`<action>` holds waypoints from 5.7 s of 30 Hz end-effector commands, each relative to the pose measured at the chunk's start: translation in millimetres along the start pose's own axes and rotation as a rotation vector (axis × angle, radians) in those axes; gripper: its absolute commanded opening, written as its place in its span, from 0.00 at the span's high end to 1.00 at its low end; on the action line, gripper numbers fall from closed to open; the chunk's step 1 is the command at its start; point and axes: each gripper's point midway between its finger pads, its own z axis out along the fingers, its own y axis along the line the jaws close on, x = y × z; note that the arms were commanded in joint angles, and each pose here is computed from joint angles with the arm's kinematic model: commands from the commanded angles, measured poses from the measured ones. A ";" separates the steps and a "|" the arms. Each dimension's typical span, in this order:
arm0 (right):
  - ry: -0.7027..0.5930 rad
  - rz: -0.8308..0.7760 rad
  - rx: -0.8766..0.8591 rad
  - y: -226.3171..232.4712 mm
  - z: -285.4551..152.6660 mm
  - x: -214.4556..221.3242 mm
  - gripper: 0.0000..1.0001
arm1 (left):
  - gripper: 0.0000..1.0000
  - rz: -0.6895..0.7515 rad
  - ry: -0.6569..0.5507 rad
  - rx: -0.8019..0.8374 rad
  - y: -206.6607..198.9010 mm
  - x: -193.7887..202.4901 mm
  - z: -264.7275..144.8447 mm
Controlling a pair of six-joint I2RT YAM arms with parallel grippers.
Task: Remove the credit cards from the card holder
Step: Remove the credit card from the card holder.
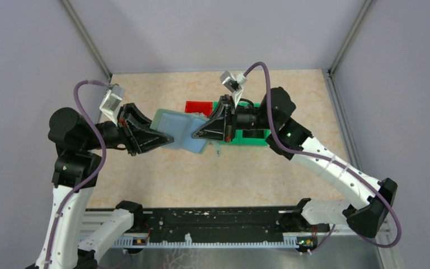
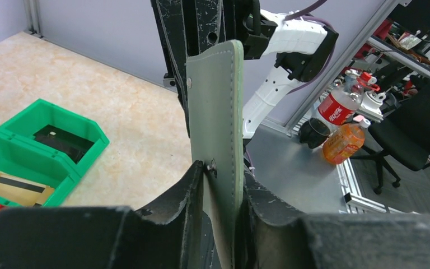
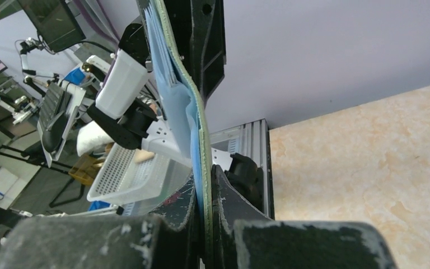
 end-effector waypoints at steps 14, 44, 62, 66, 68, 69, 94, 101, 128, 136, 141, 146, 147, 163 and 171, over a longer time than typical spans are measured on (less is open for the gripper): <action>-0.043 -0.095 -0.036 26.8 -10.9 -8.3 1.00 | 0.68 0.072 0.034 0.088 -25.5 1.6 -5.9; -0.005 -0.123 -0.022 22.0 -12.2 -1.3 1.00 | 0.72 -0.015 0.098 0.232 -47.4 6.4 -9.5; -0.001 -0.129 0.007 20.5 -13.1 -6.7 1.00 | 0.87 0.141 0.009 0.011 -17.9 -7.1 -6.8; 0.000 -0.134 0.021 18.5 -13.8 -7.2 1.00 | 0.85 0.150 0.013 0.028 -22.9 -6.8 -7.8; -0.002 -0.135 0.028 17.4 -14.5 -8.4 1.00 | 0.88 0.166 0.002 0.010 -20.6 -8.9 -7.9; -0.002 -0.132 0.033 16.3 -14.9 -8.6 1.00 | 0.90 0.180 -0.005 -0.002 -19.8 -10.3 -8.4; -0.210 -0.037 0.158 3.7 37.9 -26.3 0.21 | 1.00 0.198 -0.045 -0.135 13.5 0.1 -9.9; -0.269 -0.044 0.308 -17.9 39.8 -32.8 0.44 | 1.00 0.126 -0.058 -0.088 2.1 0.5 -8.7; -0.329 -0.152 0.153 34.8 -18.5 -44.7 0.18 | 1.00 0.181 -0.049 -0.117 1.0 -12.7 -9.7; -0.322 -0.068 0.216 12.2 18.3 -38.7 0.01 | 1.00 0.197 -0.059 -0.133 8.2 -11.0 -9.1; -0.369 -0.063 0.270 6.6 31.5 -39.2 0.01 | 1.00 0.210 -0.054 -0.132 7.9 -9.2 -9.9; -0.414 -0.057 0.315 -0.5 31.8 -48.2 0.12 | 1.00 0.205 -0.031 -0.095 3.1 -3.3 -9.5; -0.421 -0.054 0.322 -1.5 31.0 -49.3 0.19 | 1.00 0.203 -0.027 -0.086 0.9 -2.3 -9.6; -0.449 -0.107 0.376 -2.6 7.2 -47.3 1.00 | 0.78 0.078 0.033 0.120 -36.0 1.0 -8.3; -0.437 -0.110 0.299 9.5 5.6 -44.9 1.00 | 0.60 0.019 0.062 0.173 -40.0 1.8 -7.2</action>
